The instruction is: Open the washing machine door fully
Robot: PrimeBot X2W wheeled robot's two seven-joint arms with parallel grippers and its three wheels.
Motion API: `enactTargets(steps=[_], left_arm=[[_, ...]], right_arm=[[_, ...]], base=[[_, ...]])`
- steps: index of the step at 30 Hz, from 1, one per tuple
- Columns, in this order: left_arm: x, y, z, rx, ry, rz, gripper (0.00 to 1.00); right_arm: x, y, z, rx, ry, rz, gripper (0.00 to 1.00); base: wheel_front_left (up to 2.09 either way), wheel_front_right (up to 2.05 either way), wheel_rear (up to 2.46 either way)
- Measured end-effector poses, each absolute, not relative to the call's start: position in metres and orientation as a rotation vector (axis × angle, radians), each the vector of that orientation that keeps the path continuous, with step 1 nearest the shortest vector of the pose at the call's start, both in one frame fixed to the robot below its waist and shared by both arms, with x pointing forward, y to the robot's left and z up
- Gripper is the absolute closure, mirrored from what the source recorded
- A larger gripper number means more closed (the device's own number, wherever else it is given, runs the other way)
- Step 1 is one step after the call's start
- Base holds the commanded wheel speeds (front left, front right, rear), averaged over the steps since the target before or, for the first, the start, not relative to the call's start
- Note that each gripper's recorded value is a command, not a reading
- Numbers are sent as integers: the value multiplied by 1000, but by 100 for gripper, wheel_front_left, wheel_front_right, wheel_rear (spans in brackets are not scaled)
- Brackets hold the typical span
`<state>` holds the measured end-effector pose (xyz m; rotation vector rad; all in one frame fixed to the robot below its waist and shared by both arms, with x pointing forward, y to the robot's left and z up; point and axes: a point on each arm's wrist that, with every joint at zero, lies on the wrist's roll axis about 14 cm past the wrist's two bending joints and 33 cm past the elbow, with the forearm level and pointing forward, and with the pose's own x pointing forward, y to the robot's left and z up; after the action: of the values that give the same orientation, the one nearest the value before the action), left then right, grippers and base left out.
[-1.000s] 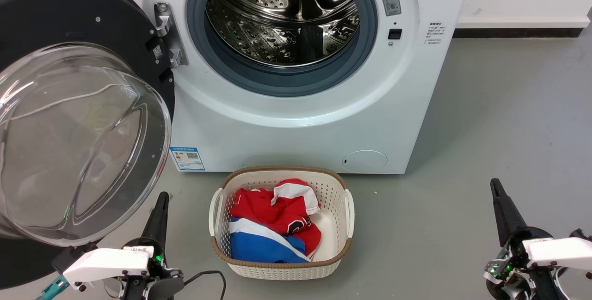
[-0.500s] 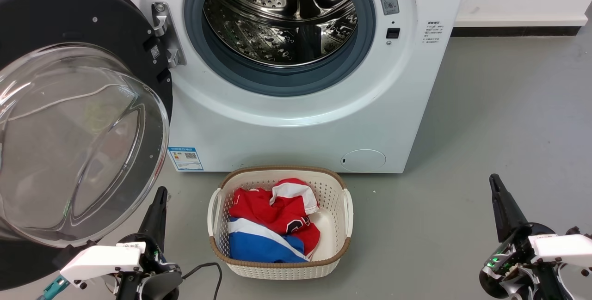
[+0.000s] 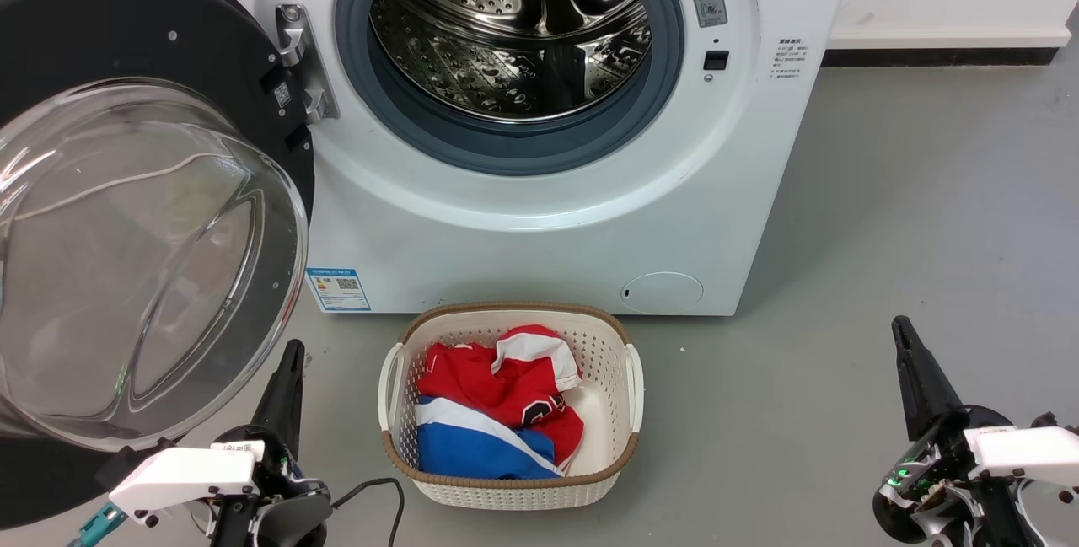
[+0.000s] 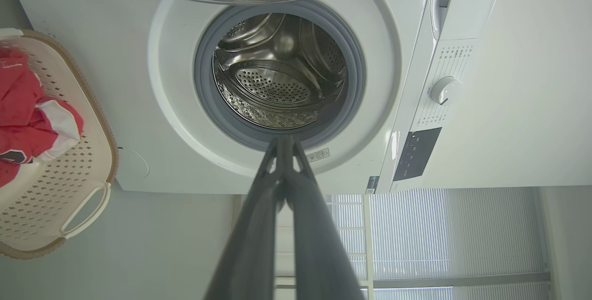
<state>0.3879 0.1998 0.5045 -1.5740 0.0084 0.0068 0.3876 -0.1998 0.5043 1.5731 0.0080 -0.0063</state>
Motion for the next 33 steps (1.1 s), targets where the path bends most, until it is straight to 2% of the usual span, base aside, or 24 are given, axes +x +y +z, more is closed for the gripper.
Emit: enactTargets(steps=[33], left_arm=[[388,200,505,-1574,8,7,100]], right_arm=[[388,-200,504,1573,8,-6,100]], base=[[0,0,0]])
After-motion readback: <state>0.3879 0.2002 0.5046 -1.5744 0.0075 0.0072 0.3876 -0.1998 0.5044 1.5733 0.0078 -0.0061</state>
